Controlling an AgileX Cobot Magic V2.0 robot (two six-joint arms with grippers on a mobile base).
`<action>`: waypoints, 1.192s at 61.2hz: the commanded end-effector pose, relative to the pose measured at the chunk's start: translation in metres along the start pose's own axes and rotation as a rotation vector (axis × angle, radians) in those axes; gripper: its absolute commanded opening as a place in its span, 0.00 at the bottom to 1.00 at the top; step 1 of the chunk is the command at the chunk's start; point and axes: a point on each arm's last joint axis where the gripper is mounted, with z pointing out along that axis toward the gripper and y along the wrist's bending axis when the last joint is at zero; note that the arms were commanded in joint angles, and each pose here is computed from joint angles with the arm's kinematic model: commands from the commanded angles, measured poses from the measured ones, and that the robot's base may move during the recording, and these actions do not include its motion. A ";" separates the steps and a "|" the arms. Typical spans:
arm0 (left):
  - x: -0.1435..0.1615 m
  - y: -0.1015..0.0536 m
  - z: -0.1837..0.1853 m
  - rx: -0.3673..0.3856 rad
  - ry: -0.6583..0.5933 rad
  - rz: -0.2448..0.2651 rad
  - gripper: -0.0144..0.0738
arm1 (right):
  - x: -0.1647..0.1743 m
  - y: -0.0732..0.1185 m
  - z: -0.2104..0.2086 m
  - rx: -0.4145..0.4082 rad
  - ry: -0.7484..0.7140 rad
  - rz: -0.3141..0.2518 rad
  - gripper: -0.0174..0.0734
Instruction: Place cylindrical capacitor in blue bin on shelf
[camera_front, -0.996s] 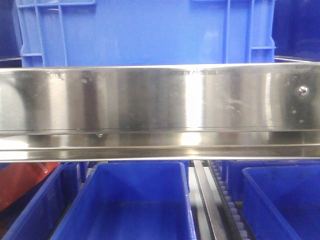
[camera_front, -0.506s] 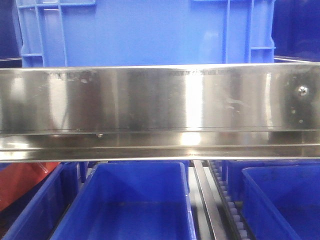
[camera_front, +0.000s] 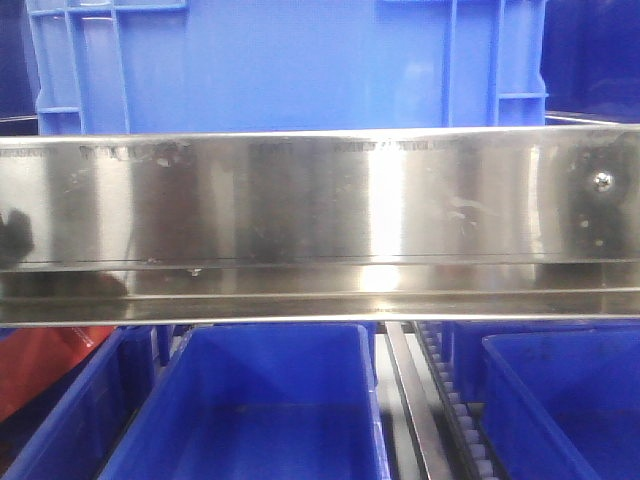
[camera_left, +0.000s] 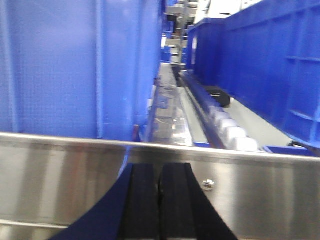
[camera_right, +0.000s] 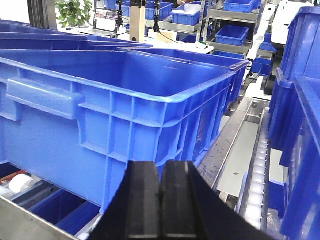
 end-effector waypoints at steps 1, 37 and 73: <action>-0.002 -0.001 -0.001 0.012 -0.022 -0.005 0.04 | -0.002 -0.001 -0.001 0.011 -0.028 -0.007 0.02; -0.003 -0.001 -0.001 0.013 -0.029 -0.005 0.04 | -0.002 -0.001 -0.001 0.011 -0.028 -0.007 0.02; -0.003 -0.001 -0.001 0.013 -0.029 -0.005 0.04 | 0.046 -0.013 -0.025 0.239 -0.043 0.060 0.02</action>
